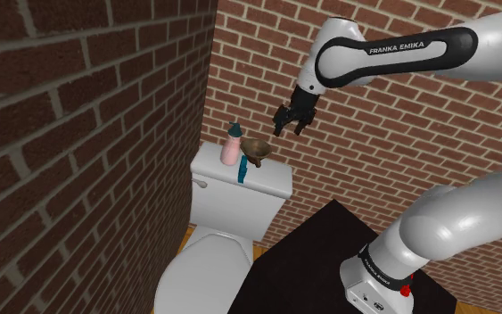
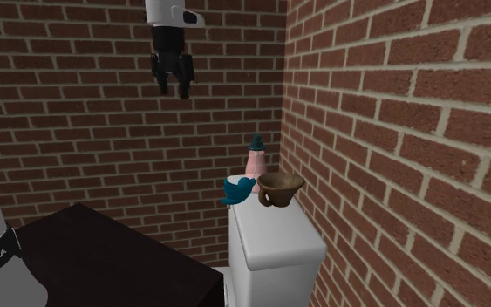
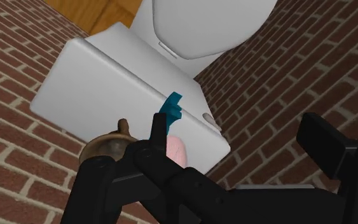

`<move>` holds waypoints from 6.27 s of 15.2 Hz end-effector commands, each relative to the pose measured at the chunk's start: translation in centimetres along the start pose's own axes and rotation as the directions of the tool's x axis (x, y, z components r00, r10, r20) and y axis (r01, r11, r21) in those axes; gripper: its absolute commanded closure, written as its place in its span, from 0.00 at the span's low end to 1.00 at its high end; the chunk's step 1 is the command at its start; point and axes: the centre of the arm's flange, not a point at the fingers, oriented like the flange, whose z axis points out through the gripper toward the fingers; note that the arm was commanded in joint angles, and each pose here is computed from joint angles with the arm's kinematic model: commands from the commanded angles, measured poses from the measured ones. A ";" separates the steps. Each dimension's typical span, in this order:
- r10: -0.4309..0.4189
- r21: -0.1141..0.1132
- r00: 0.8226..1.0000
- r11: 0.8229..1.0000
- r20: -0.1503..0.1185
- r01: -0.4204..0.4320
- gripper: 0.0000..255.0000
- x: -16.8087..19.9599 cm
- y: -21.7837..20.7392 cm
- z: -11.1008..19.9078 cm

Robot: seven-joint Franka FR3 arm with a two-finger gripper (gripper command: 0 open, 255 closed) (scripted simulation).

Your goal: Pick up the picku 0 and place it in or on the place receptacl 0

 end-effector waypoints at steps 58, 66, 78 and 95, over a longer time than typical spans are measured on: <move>0.499 -0.045 0.867 0.866 0.004 -0.498 1.00 18.7 4.2 31.6; 0.499 -0.045 0.867 0.866 0.004 -0.498 1.00 18.9 3.9 27.4; 0.499 -0.045 0.867 0.866 0.004 -0.498 1.00 19.1 3.6 21.1; 0.499 -0.045 0.867 0.866 0.004 -0.498 1.00 26.6 14.3 17.0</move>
